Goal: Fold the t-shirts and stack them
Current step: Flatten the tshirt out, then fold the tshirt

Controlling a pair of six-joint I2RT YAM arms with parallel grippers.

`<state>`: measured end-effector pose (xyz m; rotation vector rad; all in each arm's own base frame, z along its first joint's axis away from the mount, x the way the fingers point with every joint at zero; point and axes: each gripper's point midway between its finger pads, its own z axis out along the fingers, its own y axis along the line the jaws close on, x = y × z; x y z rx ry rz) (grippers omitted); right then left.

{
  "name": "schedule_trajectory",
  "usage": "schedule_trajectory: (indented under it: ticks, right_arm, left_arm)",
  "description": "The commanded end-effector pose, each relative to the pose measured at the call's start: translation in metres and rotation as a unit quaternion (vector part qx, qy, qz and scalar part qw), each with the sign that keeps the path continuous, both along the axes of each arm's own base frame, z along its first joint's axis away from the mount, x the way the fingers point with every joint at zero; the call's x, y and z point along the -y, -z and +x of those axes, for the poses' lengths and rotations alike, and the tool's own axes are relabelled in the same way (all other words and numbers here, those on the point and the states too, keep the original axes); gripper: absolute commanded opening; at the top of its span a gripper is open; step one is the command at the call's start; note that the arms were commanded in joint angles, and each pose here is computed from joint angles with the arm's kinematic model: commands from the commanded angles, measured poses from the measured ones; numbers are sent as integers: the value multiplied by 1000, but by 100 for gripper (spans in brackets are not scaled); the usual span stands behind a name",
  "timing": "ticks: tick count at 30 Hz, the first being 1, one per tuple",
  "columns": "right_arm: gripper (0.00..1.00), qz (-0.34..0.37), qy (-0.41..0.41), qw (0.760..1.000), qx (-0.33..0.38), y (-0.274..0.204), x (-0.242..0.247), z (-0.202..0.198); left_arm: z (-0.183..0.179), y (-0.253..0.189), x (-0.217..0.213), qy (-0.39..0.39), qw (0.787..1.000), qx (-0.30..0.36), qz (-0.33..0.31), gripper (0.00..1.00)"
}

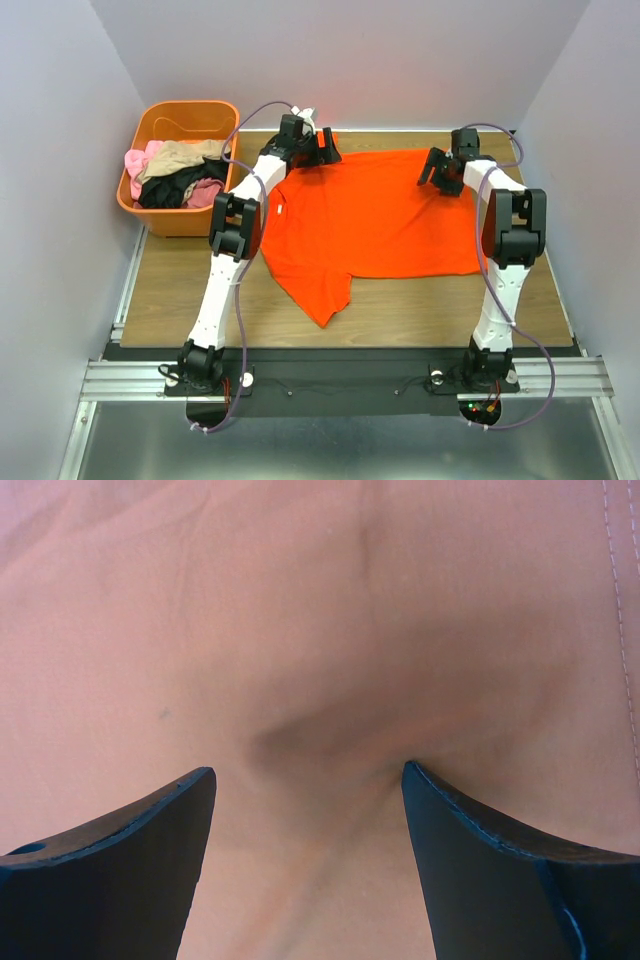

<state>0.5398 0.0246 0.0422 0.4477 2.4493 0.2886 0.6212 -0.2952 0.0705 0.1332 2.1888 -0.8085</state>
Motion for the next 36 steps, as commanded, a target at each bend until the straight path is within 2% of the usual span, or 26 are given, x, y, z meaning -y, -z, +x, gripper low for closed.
schedule_trajectory:
  ticks: [1, 3, 6, 7, 9, 13, 15, 16, 22, 28, 36]
  right_arm:
    - [81, 5, -2, 1000, -28, 14, -4, 1]
    - [82, 5, -13, 1000, -5, -5, -5, 9]
    - [82, -1, -22, 999, 29, -36, -6, 16]
    - [82, -5, -26, 999, 31, -39, -5, 14]
    - [82, -11, -27, 999, 34, -46, -4, 10]
    - [82, -10, -32, 999, 29, -50, -5, -9]
    - [82, -7, -33, 999, 18, -47, -6, -23]
    - [82, -10, -33, 999, 20, -50, -5, -28]
    - [82, -21, -40, 999, -11, -33, -5, -60]
    - [81, -28, -44, 998, -39, -14, -4, -81]
    - [81, -23, -41, 998, -53, -3, -5, -86]
  left_arm:
    - [20, -91, 7, 3, 992, 123, -36, 99]
    - [19, -130, 5, 0, 986, 159, -43, 99]
    - [7, -172, 3, 6, 982, 182, -51, 99]
    - [0, -165, 2, 8, 985, 164, -46, 99]
    - [-15, -183, -4, 5, 986, 160, -40, 99]
    - [-53, -132, -22, -12, 996, 82, 23, 99]
    - [-75, -123, -28, -20, 998, 49, 41, 98]
    - [-92, -99, -30, -20, 998, 12, 51, 98]
    - [-151, -51, -42, -21, 995, -56, 82, 98]
    - [-168, -14, -49, -14, 990, -93, 102, 98]
    - [-156, 13, -44, 1, 987, -108, 117, 98]
